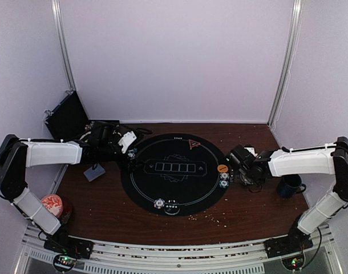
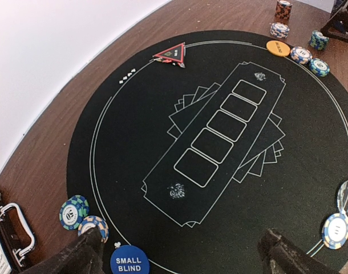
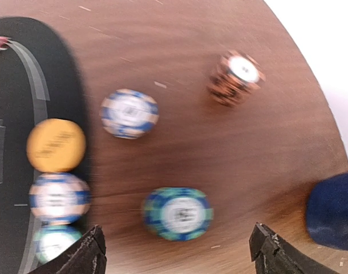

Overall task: Distribute texas hold em gaming equipment
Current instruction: Place the poker chips pile in the big blind area.

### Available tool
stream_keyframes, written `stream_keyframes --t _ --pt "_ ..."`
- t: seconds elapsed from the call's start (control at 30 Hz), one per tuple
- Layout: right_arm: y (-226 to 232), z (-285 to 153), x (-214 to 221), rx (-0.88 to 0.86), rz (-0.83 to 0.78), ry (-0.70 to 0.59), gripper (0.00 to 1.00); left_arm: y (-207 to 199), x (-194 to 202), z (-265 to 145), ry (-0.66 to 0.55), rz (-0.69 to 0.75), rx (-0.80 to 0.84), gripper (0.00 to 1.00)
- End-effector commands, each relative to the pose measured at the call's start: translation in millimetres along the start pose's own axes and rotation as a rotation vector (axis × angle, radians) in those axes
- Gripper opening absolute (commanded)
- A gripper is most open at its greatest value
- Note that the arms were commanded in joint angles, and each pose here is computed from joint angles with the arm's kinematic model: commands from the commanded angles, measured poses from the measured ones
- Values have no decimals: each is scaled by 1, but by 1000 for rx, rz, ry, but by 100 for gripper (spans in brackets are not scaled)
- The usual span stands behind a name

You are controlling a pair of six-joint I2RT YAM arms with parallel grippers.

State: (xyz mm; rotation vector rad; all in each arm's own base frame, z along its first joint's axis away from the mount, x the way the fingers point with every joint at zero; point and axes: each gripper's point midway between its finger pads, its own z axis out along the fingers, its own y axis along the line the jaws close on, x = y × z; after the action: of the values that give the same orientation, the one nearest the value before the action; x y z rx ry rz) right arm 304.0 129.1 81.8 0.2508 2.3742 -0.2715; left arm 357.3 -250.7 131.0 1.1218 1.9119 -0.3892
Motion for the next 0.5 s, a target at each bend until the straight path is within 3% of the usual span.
stream_keyframes --t 0.0,0.2,0.47 --pt "-26 17 8 52 7 29 89 8 -15 -1 -47 8 -25 98" --pt "-39 36 14 61 34 60 87 8 -15 -1 -46 7 -26 98" --pt "-23 50 21 -4 45 96 86 9 -14 0 -44 8 -27 98"
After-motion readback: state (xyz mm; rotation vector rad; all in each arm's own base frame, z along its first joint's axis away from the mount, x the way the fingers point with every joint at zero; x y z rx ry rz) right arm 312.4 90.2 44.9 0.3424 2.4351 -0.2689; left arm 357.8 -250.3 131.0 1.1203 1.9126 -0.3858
